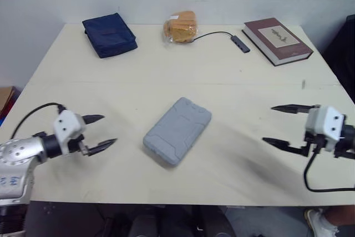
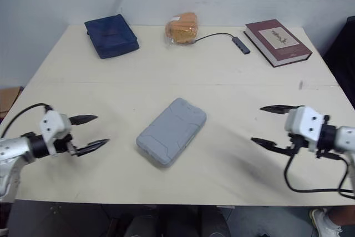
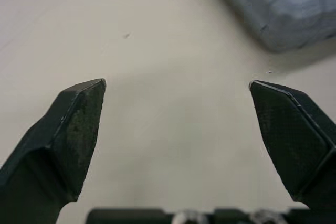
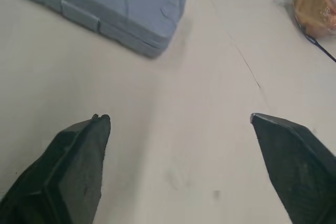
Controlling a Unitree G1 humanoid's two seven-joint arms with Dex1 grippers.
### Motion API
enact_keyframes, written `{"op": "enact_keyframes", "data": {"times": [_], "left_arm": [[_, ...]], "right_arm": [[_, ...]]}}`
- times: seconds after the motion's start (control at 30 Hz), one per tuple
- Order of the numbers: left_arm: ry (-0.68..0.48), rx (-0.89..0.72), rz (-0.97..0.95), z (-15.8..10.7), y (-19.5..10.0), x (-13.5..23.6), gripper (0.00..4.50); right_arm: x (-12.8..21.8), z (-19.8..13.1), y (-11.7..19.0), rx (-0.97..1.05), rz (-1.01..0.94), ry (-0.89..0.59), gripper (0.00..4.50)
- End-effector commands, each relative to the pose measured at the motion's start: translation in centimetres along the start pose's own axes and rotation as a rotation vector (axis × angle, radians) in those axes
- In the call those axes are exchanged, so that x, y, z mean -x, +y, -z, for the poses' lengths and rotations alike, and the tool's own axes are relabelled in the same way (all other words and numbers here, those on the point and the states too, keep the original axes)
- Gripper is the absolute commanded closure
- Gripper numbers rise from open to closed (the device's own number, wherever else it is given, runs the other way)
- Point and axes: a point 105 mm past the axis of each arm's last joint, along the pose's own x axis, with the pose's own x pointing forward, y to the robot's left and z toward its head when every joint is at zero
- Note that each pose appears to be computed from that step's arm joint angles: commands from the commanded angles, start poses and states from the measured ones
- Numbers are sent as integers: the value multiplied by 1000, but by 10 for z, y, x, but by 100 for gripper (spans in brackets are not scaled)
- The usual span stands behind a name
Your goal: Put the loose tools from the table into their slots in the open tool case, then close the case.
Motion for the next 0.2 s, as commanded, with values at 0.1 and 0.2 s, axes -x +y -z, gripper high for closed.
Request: {"op": "enact_keyframes", "data": {"times": [0.1, 0.2], "left_arm": [[5, -73, -57, -5, 5, 6, 0], [-3, -82, -48, -9, 2, 2, 0]], "right_arm": [[6, -3, -14, 17, 51, -10, 7], [-2, 2, -14, 5, 61, -14, 7]]}}
